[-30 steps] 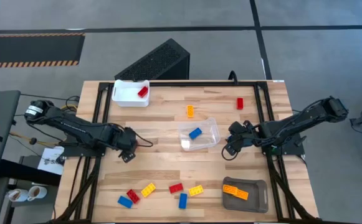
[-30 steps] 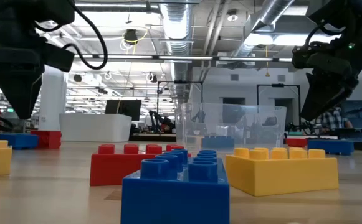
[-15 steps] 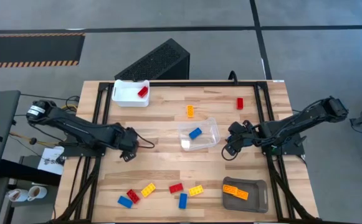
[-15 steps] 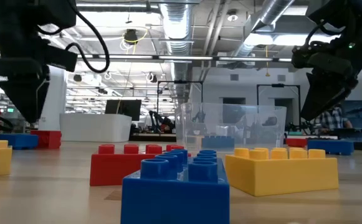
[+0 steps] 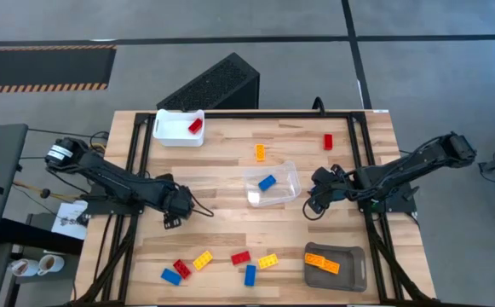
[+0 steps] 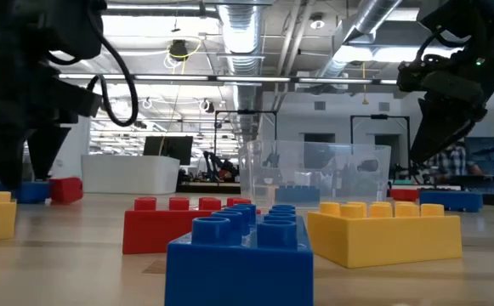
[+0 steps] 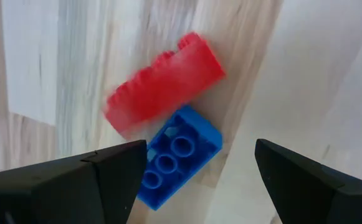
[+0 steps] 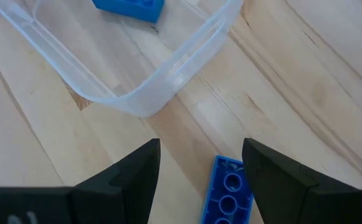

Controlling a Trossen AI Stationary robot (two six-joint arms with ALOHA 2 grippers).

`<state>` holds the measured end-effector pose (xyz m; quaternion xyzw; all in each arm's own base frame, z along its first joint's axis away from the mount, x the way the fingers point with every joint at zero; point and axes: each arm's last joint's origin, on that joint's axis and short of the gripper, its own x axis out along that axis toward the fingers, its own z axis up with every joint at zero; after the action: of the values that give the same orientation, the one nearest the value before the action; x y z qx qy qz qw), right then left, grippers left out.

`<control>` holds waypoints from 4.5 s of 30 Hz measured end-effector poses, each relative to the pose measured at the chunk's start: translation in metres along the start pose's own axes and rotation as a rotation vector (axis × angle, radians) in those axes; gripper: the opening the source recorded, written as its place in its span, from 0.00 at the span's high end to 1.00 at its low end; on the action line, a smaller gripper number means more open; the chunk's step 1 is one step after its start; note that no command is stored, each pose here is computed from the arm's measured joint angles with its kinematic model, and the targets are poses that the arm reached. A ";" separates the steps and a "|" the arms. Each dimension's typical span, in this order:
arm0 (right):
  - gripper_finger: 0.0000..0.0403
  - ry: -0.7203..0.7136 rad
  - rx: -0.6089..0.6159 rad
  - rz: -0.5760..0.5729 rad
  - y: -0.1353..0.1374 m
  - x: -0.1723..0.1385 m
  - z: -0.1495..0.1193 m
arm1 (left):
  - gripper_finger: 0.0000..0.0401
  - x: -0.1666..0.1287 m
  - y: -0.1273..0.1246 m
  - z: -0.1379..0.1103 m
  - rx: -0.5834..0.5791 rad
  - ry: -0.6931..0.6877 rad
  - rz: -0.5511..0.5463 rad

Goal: Sort & place blocks by color
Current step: Put the blue game piece into the transparent bin

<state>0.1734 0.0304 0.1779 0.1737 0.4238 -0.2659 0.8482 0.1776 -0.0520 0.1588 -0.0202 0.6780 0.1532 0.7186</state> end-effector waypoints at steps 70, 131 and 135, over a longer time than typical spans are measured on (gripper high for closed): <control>0.38 -0.024 -0.001 0.028 0.003 0.000 0.003 | 0.29 -0.024 -0.025 -0.009 -0.126 -0.225 -0.298; 0.38 -0.380 -0.221 0.311 0.041 -0.050 0.061 | 0.70 0.008 0.026 0.204 -0.024 -1.078 -0.424; 0.38 -0.378 -0.237 0.306 0.041 -0.049 0.061 | 0.61 0.010 0.028 0.208 -0.039 -0.972 -0.382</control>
<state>0.2113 0.0464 0.2562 0.0826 0.2548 -0.1111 0.9570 0.3725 0.0259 0.1706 -0.0835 0.2476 0.0236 0.9650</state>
